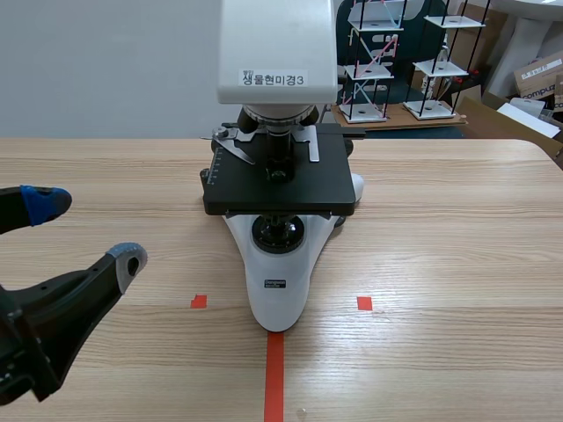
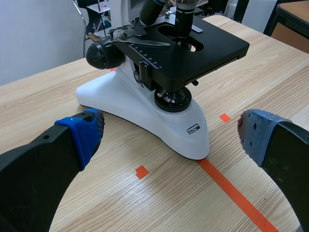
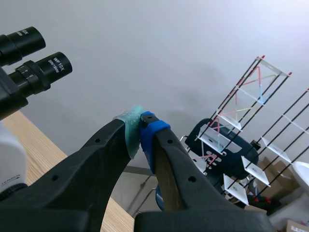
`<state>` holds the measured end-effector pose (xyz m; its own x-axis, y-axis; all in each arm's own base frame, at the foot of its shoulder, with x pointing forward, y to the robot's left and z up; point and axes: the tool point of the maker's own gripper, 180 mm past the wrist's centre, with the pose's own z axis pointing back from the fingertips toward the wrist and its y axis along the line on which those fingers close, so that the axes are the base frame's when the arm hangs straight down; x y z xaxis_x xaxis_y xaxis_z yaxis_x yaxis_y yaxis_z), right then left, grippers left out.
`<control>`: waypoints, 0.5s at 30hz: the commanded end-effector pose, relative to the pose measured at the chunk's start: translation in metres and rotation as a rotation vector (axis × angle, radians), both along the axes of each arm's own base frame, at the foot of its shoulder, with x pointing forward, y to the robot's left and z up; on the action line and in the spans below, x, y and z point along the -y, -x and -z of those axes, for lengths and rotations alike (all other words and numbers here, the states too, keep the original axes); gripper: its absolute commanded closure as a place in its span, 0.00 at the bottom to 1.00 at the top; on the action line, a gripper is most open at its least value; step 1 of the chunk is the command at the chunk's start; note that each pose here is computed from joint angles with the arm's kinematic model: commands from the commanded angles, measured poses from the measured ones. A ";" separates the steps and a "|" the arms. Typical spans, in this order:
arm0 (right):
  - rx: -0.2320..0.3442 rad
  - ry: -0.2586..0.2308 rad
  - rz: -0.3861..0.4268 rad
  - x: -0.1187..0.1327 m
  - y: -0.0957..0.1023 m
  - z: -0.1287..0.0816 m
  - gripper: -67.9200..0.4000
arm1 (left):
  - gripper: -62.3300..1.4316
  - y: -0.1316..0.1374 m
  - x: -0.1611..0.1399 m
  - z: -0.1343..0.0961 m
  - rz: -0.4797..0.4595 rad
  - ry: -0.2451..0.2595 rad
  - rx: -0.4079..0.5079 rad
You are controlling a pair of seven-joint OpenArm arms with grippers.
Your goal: Point at the eyepiece
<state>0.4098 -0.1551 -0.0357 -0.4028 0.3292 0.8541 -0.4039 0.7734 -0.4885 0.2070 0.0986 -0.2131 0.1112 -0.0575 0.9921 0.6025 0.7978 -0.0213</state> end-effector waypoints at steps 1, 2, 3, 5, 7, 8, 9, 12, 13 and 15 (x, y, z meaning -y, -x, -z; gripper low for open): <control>0.055 -0.001 -0.010 -0.003 -0.002 -0.022 0.97 | 0.07 0.000 0.004 -0.009 0.009 0.024 0.024; 0.054 0.006 -0.016 -0.006 -0.006 -0.024 0.97 | 0.07 0.000 0.004 -0.009 0.009 0.024 0.024; 0.053 0.011 -0.023 -0.009 -0.010 -0.025 0.97 | 0.07 0.000 0.004 -0.009 0.009 0.024 0.024; 0.046 0.022 -0.036 -0.016 -0.017 -0.025 0.97 | 0.07 0.000 0.004 -0.009 0.009 0.024 0.024; 0.035 0.034 -0.049 -0.023 -0.024 -0.023 0.97 | 0.07 0.000 0.004 -0.009 0.009 0.024 0.024; 0.029 0.039 -0.057 -0.027 -0.027 -0.022 0.97 | 0.07 0.000 0.004 -0.009 0.009 0.024 0.024; 0.022 0.045 -0.066 -0.032 -0.030 -0.020 0.97 | 0.07 0.000 0.004 -0.009 0.009 0.024 0.024; 0.006 0.063 -0.089 -0.044 -0.036 -0.016 0.97 | 0.07 0.000 0.004 -0.009 0.009 0.024 0.024; 0.002 0.067 -0.094 -0.048 -0.038 -0.015 0.97 | 0.07 0.000 0.004 -0.009 0.009 0.024 0.024; -0.005 0.072 -0.105 -0.053 -0.041 -0.012 0.97 | 0.07 0.000 0.004 -0.009 0.009 0.024 0.024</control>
